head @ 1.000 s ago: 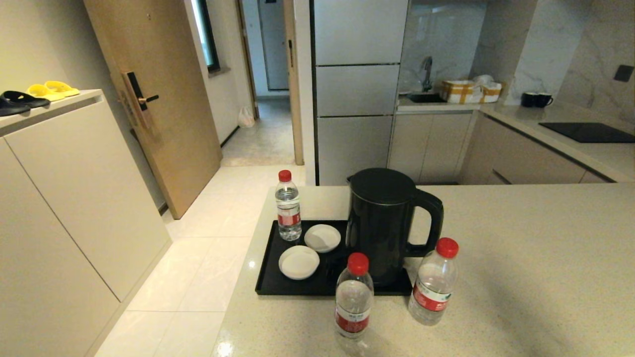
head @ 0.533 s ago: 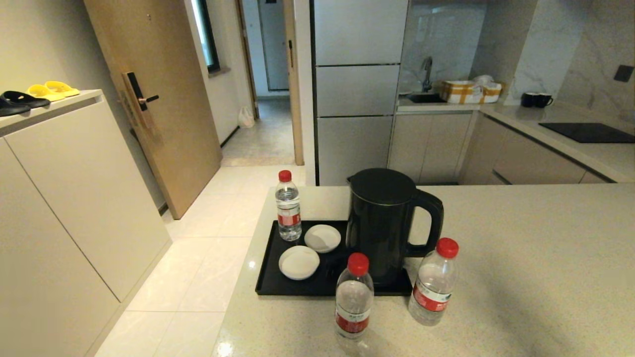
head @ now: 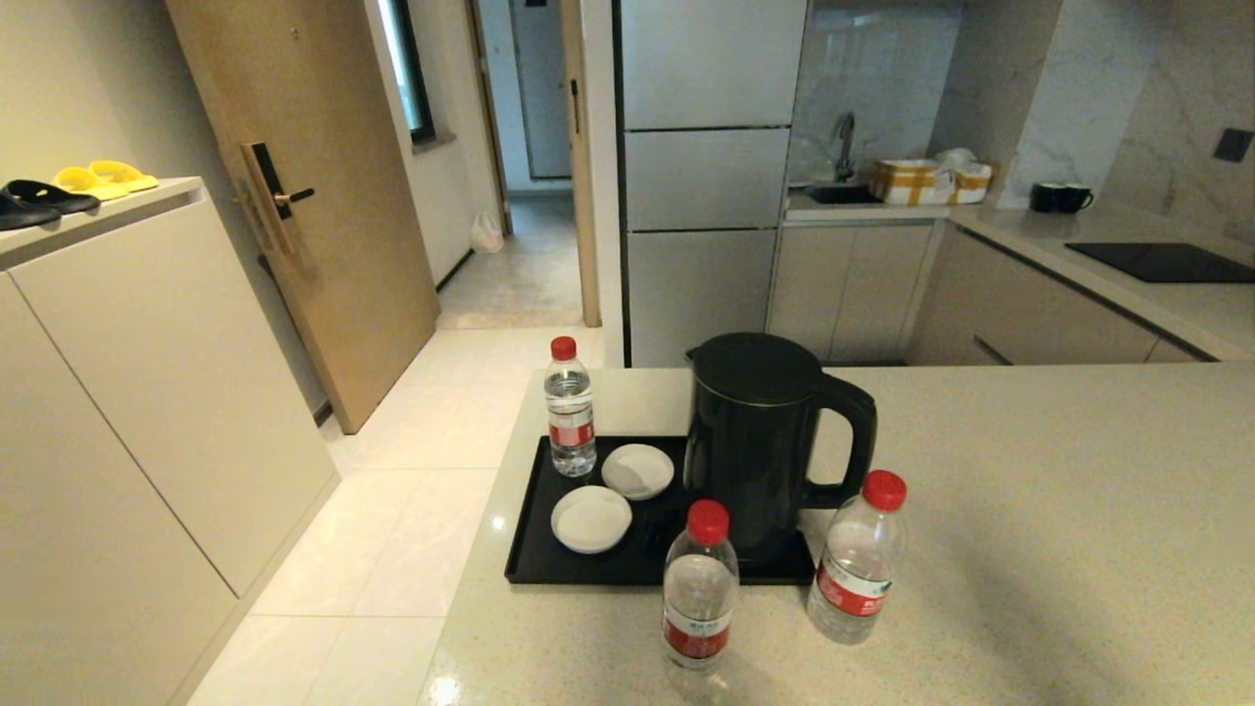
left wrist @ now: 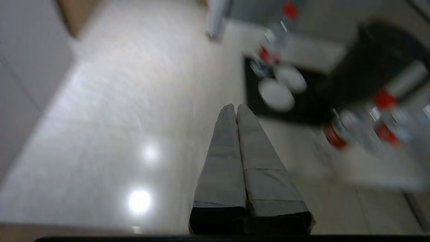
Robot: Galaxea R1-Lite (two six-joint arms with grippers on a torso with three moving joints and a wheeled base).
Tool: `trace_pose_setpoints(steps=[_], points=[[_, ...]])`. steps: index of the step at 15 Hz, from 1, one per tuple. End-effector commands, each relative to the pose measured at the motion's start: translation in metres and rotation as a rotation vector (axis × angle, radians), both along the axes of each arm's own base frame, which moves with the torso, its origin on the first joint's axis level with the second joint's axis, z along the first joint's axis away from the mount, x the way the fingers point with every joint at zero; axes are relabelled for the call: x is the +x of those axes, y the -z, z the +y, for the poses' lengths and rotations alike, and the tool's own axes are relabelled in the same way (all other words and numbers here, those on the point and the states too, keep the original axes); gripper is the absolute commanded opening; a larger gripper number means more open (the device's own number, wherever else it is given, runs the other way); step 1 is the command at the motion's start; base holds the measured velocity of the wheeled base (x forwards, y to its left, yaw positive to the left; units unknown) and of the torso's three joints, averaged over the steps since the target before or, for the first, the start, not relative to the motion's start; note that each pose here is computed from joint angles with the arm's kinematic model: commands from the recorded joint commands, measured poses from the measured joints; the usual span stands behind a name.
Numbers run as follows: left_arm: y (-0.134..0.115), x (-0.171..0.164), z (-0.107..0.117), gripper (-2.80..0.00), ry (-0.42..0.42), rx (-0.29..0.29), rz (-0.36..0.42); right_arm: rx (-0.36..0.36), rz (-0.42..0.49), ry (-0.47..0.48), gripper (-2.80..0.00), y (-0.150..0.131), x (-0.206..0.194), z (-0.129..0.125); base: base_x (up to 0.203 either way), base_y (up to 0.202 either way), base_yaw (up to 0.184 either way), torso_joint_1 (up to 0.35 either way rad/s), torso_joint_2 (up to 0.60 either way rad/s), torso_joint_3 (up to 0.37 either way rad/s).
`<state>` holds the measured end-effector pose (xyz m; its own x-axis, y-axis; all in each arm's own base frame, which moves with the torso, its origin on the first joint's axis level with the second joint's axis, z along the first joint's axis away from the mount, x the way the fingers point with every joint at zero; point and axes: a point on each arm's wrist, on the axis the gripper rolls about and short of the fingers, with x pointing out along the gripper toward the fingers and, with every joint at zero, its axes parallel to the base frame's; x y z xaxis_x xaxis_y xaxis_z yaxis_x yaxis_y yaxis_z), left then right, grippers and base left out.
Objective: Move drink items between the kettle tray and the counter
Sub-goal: Return the bottled water to its original position
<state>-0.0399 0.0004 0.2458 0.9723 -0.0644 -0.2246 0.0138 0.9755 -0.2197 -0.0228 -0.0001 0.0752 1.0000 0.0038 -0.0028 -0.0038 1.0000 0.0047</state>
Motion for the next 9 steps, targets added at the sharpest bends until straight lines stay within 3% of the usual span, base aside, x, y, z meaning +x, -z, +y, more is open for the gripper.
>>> trace_pose_setpoints(steps=[1,3,6,9], points=[[0.004,0.037,-0.003,-2.80,0.107,-0.014,0.142,0.000,0.003,-0.001,-2.80,0.000,0.000,0.000,0.000,0.000,0.000,0.000,0.00,0.000],[0.035,0.071,-0.008,-2.80,0.230,-0.019,0.261,0.000,0.003,-0.001,-2.80,0.000,0.000,0.000,0.000,0.000,0.000,0.000,0.00,0.000],[0.043,0.123,-0.017,-2.80,0.408,-0.067,0.336,0.000,0.003,-0.001,-2.80,0.000,0.000,0.000,0.000,0.000,0.000,0.000,0.00,0.000],[0.046,0.159,-0.033,-2.80,0.606,-0.092,0.292,0.000,0.003,-0.001,-2.80,0.000,0.000,0.000,0.000,0.000,0.000,0.000,0.00,0.000]])
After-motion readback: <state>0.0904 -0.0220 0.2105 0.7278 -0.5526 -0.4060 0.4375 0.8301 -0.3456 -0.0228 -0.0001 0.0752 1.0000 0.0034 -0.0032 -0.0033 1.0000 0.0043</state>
